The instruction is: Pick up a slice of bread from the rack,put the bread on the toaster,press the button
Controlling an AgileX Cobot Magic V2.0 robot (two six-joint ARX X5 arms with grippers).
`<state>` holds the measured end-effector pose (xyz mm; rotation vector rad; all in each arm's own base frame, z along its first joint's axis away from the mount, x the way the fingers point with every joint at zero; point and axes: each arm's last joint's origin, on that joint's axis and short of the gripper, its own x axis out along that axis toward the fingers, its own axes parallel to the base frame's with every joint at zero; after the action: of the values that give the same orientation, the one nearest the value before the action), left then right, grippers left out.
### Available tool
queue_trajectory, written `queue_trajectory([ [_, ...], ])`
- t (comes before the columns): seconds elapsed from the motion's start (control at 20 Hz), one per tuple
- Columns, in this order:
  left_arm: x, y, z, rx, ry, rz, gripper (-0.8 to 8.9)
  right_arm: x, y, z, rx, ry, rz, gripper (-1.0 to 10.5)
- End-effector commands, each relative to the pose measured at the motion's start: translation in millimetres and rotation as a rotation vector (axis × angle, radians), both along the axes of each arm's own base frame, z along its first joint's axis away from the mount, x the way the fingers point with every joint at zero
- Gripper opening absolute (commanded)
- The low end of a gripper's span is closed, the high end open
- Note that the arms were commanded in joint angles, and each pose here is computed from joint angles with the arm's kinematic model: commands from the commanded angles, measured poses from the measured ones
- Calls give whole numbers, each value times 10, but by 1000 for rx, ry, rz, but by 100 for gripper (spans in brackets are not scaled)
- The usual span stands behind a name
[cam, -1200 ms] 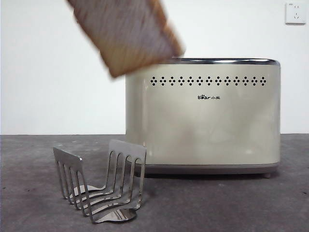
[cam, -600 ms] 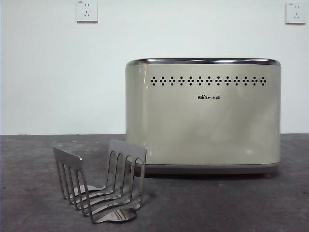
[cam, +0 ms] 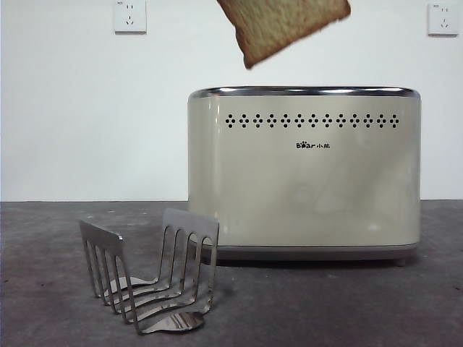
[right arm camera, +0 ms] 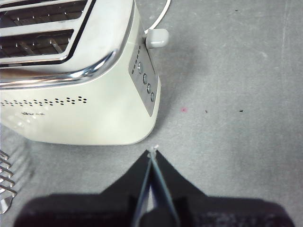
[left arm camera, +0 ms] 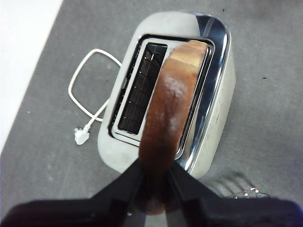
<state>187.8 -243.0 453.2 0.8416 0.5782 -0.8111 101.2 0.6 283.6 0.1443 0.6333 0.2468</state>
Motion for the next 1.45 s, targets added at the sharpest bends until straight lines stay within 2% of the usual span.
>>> queue_trajectory([
  [0.05, 70, -93, -54, -13, 0, 10, -9, -1, 2, 12, -5, -8, 8, -7],
  [1.1, 452, -566, -657, 156, 59, 18, -9, -1, 2, 9, -25, -13, 23, -7],
  [1.45, 592, -702, -908, 203, 98, 27, -9, 0, 2, -28, -22, 35, 26, -7],
])
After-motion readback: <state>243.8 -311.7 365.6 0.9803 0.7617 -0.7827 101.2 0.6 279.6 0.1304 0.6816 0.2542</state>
